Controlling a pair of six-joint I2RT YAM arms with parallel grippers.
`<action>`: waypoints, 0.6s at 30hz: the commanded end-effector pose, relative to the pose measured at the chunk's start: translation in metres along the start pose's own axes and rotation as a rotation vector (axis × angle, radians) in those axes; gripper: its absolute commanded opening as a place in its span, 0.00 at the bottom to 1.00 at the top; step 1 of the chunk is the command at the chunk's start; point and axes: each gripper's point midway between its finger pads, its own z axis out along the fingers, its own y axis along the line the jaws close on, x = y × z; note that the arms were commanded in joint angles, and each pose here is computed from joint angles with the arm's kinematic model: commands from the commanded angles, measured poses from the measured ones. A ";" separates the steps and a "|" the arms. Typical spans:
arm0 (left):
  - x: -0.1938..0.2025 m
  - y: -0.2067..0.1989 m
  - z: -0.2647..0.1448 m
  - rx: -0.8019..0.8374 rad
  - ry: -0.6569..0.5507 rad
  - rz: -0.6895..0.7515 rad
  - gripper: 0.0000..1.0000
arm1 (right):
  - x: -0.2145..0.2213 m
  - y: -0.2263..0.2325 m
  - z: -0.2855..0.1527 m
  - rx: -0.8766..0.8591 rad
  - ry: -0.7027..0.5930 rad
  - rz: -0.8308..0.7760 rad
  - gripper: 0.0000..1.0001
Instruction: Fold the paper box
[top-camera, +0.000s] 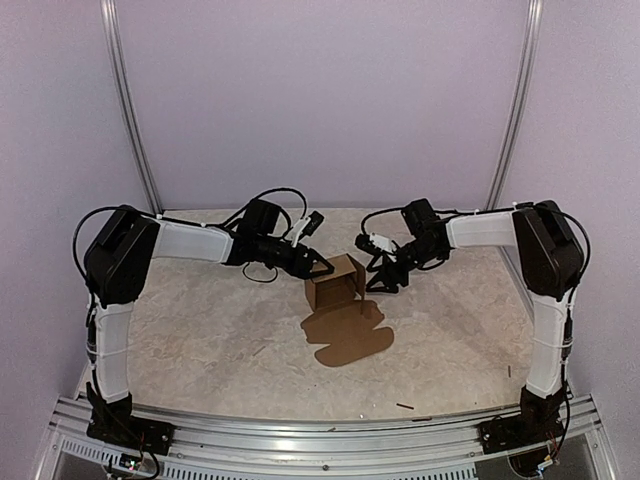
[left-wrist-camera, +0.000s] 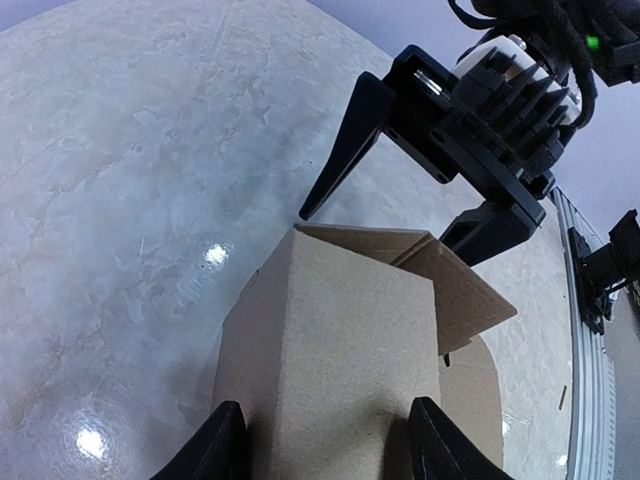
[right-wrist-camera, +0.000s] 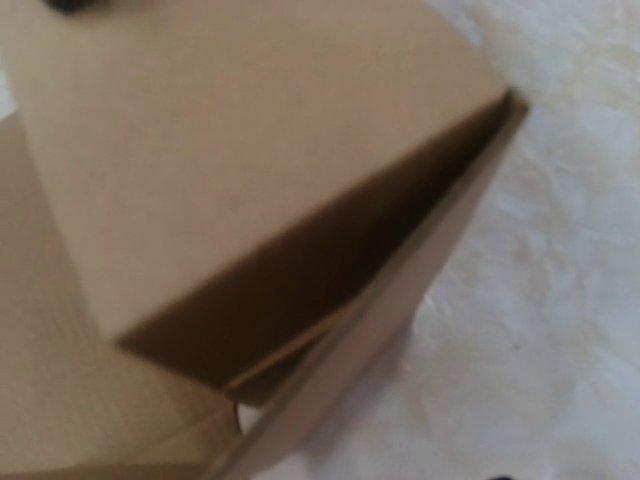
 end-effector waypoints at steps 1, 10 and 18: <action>0.002 -0.011 -0.004 0.085 -0.025 -0.067 0.54 | -0.031 0.007 -0.002 0.013 -0.065 0.010 0.70; 0.006 -0.023 -0.004 0.178 -0.046 -0.133 0.54 | -0.051 0.007 0.018 0.085 -0.115 0.023 0.70; -0.001 -0.029 -0.011 0.251 -0.086 -0.188 0.54 | -0.058 0.009 0.017 0.175 -0.187 0.033 0.67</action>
